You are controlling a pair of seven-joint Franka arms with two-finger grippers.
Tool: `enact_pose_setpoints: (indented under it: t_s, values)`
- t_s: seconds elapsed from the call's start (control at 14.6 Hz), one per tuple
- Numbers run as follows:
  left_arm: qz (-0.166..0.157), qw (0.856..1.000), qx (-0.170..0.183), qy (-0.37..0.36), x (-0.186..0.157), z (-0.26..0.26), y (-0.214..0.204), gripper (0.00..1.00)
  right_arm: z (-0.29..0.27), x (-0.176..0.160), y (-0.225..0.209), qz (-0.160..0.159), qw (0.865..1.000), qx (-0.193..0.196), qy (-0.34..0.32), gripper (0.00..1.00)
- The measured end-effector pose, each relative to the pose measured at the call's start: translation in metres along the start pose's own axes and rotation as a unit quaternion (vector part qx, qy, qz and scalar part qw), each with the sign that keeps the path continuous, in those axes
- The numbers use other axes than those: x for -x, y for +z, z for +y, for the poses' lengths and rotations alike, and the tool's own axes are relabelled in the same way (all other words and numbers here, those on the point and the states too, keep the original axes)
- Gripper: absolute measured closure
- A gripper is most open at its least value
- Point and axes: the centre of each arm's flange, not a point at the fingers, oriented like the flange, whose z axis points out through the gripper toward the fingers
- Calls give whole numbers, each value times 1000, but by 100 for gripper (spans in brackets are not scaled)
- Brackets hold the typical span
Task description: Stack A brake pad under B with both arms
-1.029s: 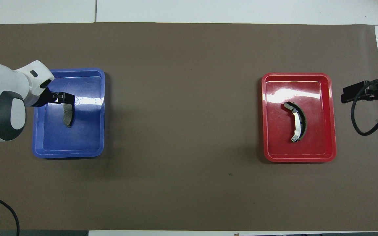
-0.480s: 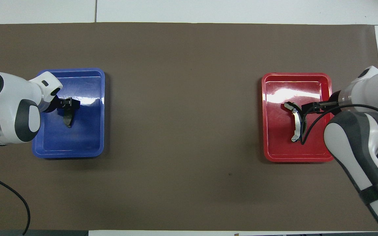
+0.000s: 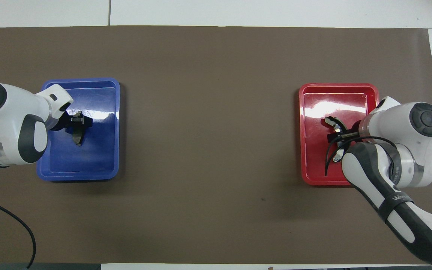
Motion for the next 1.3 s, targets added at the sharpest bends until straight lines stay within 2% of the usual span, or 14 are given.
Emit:
enact_pose_setpoints:
  t_s: [0.07, 0.14, 0.41, 0.55, 0.62, 0.69, 0.96, 1.3]
  values:
    - [2, 1000, 0, 4, 0, 1, -5, 54, 0, 0, 3, 1, 1000, -1, 1, 0]
    - [3, 1000, 0, 7, 0, 1, -9, 61, 0, 0, 5, 0, 1000, -2, 2, 0]
    - [13, 1000, 0, 12, -5, 4, -44, 62, -1, 6, 13, -9, 1000, -3, 2, 0]
    - [17, 1000, 5, 22, -15, 18, -76, 62, -1, 8, 15, -8, 1000, -3, 2, 5]
    - [22, 999, 12, 32, -20, 36, -91, 62, -1, 9, 16, -7, 1000, -3, 2, 5]
    - [27, 999, 19, 43, -24, 62, -100, 62, -2, 9, 16, -7, 1000, -3, 2, 9]
    - [22, 999, 32, 27, -11, 191, -103, 62, -2, 4, 11, 8, 1000, -1, 2, 56]
    - [37, 998, 48, 8, 27, 324, -96, 62, -1, -11, -7, 28, 999, 0, 27, 57]
